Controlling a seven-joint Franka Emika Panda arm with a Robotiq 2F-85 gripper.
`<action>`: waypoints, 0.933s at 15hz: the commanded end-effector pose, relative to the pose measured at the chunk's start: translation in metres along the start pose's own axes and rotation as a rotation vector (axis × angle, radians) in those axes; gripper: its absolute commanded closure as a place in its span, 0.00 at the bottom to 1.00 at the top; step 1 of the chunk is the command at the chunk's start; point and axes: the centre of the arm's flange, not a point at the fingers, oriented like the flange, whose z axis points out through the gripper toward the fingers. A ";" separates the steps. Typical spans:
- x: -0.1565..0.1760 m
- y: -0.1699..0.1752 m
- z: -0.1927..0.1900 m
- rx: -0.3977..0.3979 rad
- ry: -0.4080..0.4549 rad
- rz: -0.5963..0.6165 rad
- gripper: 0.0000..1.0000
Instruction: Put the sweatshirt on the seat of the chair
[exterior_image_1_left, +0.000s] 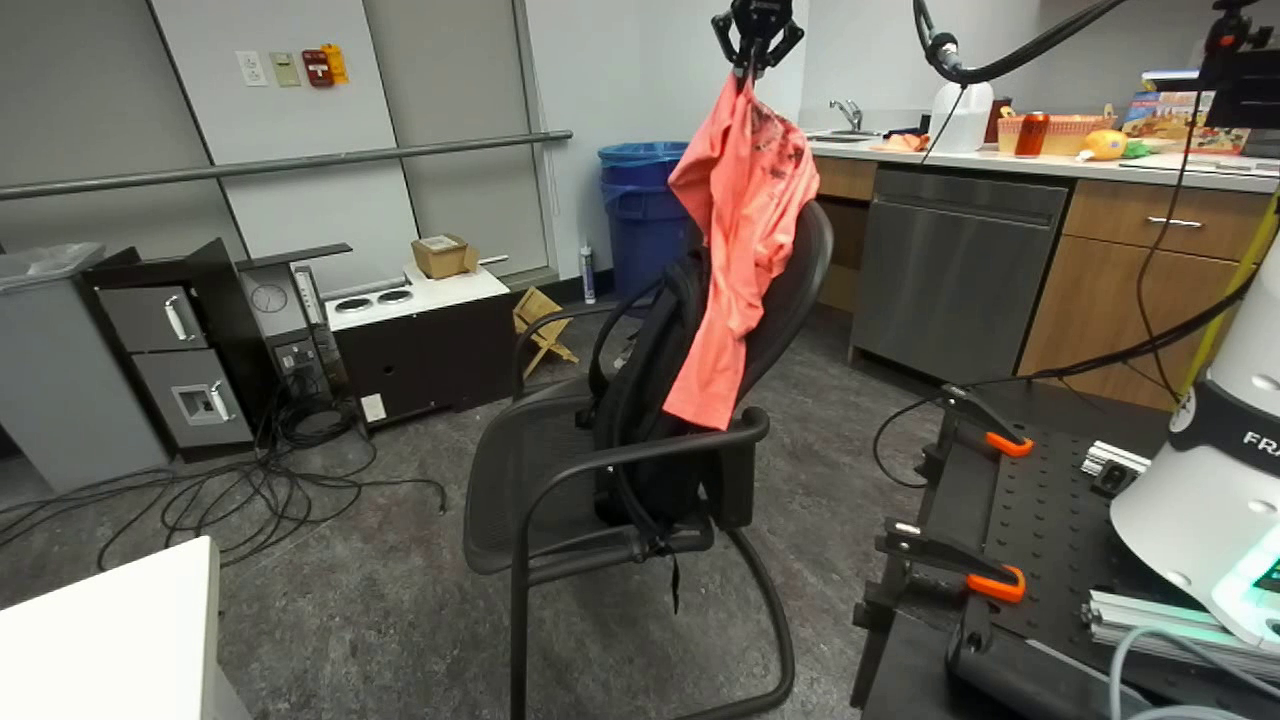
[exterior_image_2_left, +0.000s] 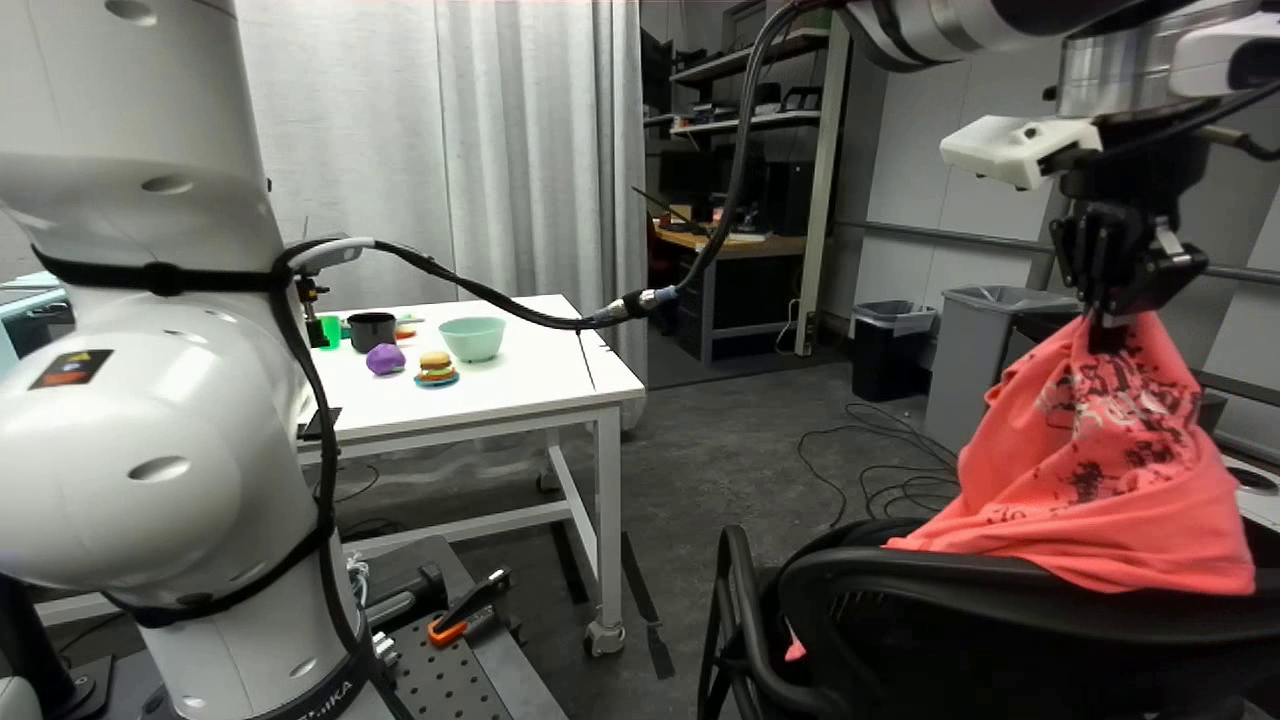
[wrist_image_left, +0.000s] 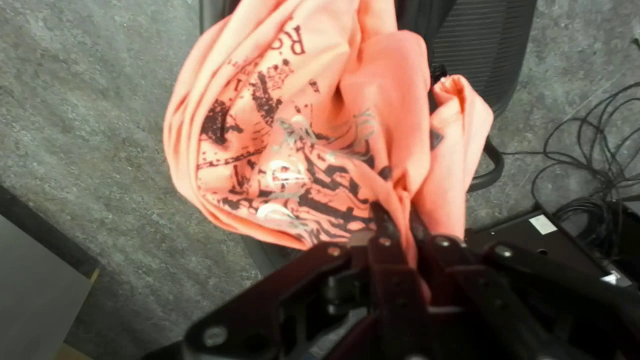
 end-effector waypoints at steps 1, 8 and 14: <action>-0.033 -0.045 -0.009 0.055 0.040 -0.032 0.98; -0.125 -0.118 -0.005 0.111 0.035 -0.221 0.98; -0.200 -0.134 -0.013 0.153 0.008 -0.346 0.98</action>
